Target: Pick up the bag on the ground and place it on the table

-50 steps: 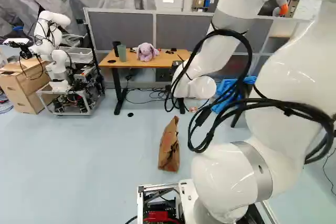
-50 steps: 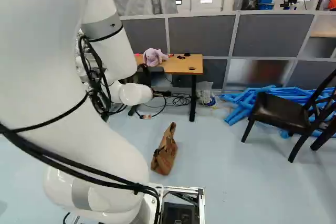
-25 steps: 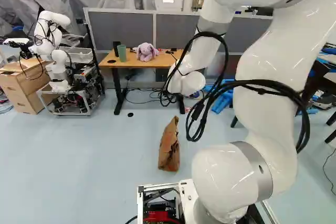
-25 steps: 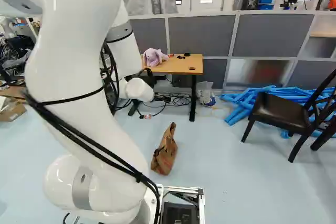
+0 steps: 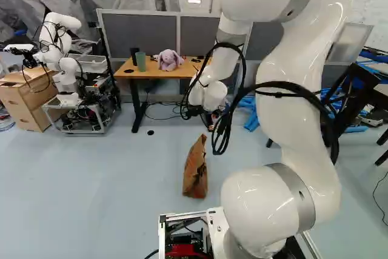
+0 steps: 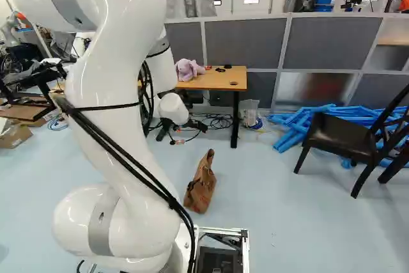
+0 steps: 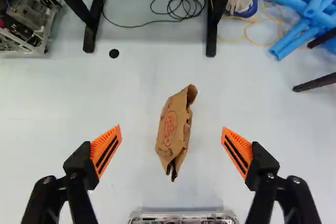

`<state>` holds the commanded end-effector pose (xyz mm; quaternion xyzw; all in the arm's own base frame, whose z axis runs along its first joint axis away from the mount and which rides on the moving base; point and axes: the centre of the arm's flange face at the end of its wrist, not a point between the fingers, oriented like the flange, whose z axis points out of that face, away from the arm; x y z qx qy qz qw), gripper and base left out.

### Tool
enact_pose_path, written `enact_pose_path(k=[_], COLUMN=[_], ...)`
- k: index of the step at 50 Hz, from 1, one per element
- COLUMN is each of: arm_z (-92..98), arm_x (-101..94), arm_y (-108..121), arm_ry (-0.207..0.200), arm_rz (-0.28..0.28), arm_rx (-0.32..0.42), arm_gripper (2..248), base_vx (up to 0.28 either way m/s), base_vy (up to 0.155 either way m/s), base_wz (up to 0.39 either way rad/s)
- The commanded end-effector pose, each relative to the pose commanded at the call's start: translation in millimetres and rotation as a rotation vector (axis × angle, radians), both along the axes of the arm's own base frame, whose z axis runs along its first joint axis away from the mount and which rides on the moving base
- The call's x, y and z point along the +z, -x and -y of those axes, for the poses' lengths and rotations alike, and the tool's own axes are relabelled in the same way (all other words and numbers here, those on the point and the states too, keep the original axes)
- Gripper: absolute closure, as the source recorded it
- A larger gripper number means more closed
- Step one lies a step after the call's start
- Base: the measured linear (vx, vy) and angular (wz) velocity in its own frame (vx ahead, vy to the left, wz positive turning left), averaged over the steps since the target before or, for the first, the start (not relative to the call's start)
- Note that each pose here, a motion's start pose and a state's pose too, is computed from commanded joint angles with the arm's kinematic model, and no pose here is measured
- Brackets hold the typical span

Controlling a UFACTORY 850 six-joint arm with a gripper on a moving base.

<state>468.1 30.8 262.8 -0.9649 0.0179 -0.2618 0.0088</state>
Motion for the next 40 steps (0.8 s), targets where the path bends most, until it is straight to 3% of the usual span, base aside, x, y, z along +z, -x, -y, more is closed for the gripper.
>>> enact_pose_path(k=[17, 40], arm_z=[0.9, 4.9], arm_x=[-28.2, -61.4], arm_y=[-18, -43], arm_ry=[-0.009, -0.01], arm_rz=[-0.123, -0.159], arm_rx=[-0.026, -0.04], arm_gripper=[3, 3], base_vx=[0.0, 0.0], base_vy=[0.0, 0.0], base_wz=[0.0, 0.0])
